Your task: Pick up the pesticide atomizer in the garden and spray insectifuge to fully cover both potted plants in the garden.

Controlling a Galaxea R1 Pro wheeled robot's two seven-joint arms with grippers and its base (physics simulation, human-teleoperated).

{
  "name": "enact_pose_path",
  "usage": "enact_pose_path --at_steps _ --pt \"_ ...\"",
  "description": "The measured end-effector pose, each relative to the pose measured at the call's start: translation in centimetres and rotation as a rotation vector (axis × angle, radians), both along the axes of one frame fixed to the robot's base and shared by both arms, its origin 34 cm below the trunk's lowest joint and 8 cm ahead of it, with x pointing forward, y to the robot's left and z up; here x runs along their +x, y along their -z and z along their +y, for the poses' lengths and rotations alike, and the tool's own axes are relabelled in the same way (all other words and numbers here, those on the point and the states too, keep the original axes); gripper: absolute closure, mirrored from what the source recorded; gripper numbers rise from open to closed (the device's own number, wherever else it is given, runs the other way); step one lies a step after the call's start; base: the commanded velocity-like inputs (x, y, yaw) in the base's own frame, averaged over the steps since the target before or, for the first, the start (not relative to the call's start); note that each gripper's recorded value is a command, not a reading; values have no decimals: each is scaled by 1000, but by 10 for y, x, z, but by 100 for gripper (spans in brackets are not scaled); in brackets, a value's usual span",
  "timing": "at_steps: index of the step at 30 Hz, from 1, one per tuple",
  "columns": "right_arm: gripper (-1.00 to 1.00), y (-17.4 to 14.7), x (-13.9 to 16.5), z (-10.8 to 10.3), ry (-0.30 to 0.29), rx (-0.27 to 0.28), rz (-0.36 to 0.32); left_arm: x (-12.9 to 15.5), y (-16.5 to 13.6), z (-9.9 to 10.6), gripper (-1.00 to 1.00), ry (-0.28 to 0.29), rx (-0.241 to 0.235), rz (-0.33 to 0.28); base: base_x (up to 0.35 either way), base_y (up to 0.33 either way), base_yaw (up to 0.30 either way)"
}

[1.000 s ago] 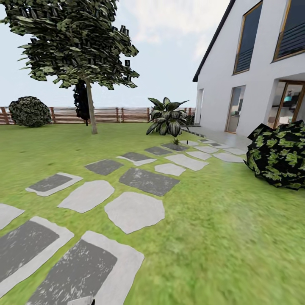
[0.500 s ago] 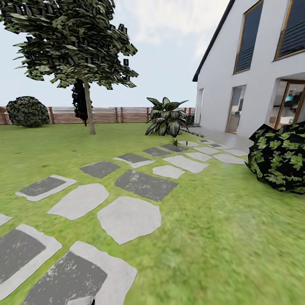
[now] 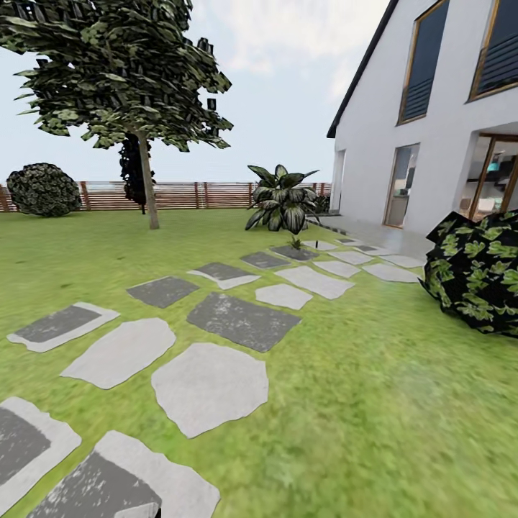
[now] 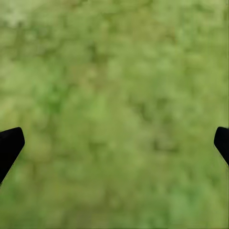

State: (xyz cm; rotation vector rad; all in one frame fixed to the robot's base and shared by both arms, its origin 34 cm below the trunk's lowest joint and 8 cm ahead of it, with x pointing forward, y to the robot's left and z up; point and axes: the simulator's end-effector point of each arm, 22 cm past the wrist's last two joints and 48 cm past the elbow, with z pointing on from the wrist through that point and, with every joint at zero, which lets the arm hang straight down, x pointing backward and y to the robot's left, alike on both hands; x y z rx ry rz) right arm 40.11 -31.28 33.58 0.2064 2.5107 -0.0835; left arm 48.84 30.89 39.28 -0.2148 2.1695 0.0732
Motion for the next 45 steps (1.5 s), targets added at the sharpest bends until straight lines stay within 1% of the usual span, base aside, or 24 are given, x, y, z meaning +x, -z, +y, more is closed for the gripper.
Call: enact_pose_path --at_steps 45 --pt "-100 2 -3 0 2 -1 8 0 0 0 -100 -1 -1 0 329 -89 0"
